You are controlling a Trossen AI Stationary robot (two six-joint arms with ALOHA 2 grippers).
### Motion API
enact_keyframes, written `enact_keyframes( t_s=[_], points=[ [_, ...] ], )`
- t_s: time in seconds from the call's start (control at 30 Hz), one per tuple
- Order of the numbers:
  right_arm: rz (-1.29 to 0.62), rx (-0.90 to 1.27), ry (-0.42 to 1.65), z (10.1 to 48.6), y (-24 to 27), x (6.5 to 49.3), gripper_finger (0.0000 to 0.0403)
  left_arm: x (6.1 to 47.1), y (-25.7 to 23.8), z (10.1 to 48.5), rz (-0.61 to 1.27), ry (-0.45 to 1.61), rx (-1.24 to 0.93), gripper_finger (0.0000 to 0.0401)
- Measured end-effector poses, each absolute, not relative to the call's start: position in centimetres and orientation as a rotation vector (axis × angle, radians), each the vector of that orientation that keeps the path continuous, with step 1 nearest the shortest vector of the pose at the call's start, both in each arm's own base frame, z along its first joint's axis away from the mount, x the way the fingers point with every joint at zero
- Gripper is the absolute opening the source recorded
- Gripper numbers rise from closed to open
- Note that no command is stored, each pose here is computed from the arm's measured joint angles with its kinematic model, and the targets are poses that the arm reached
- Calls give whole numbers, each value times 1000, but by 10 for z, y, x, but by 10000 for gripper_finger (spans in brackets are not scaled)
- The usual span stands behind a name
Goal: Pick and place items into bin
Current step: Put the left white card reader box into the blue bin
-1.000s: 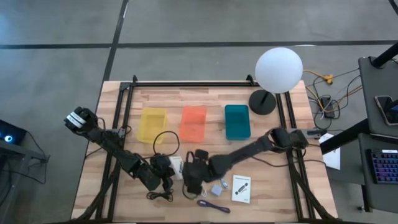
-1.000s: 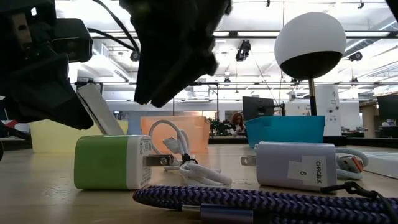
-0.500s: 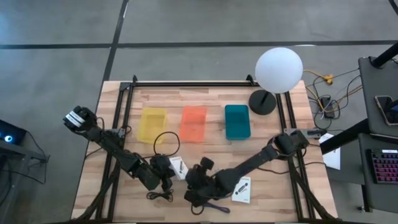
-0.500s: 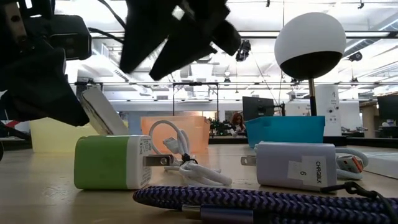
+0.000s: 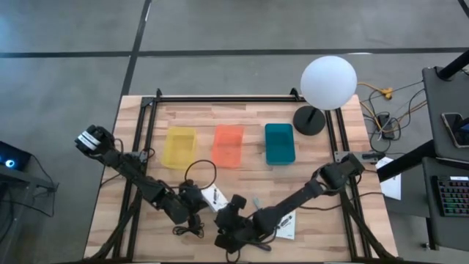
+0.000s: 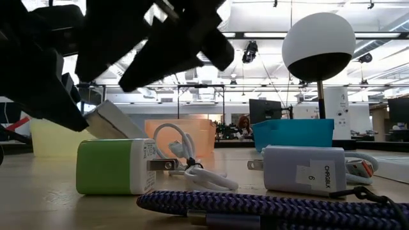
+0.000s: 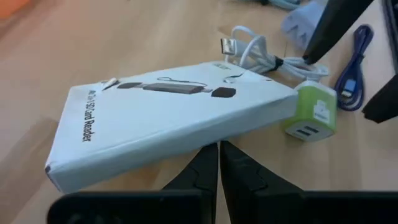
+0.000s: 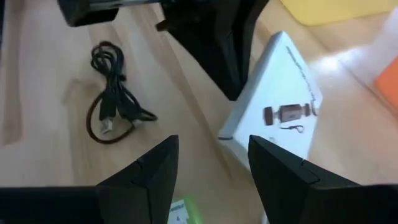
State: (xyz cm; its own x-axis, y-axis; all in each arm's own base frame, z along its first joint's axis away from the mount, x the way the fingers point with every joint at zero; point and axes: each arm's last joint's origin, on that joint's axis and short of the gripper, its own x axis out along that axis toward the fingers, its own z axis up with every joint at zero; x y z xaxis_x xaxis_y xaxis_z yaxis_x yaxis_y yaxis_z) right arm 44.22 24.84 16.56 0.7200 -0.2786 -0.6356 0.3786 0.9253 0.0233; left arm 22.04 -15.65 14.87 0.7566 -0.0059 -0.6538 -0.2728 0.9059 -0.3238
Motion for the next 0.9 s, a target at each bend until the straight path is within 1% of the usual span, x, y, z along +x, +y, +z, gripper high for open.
enact_keyframes(
  t_s=[0.13,0.3,0.63,0.77,0.9],
  points=[
    [-394,55,668,164,248,440,182,224,-152,149,141,700,-346,2],
    [-405,-66,720,161,242,438,182,232,-140,149,159,691,-274,2],
    [-491,-110,760,157,237,429,182,257,-110,159,187,572,-209,2],
    [-638,-45,746,154,227,423,182,265,-100,153,196,585,-210,2],
    [-795,106,714,152,215,416,182,272,-97,145,181,594,-228,2]
  ],
)
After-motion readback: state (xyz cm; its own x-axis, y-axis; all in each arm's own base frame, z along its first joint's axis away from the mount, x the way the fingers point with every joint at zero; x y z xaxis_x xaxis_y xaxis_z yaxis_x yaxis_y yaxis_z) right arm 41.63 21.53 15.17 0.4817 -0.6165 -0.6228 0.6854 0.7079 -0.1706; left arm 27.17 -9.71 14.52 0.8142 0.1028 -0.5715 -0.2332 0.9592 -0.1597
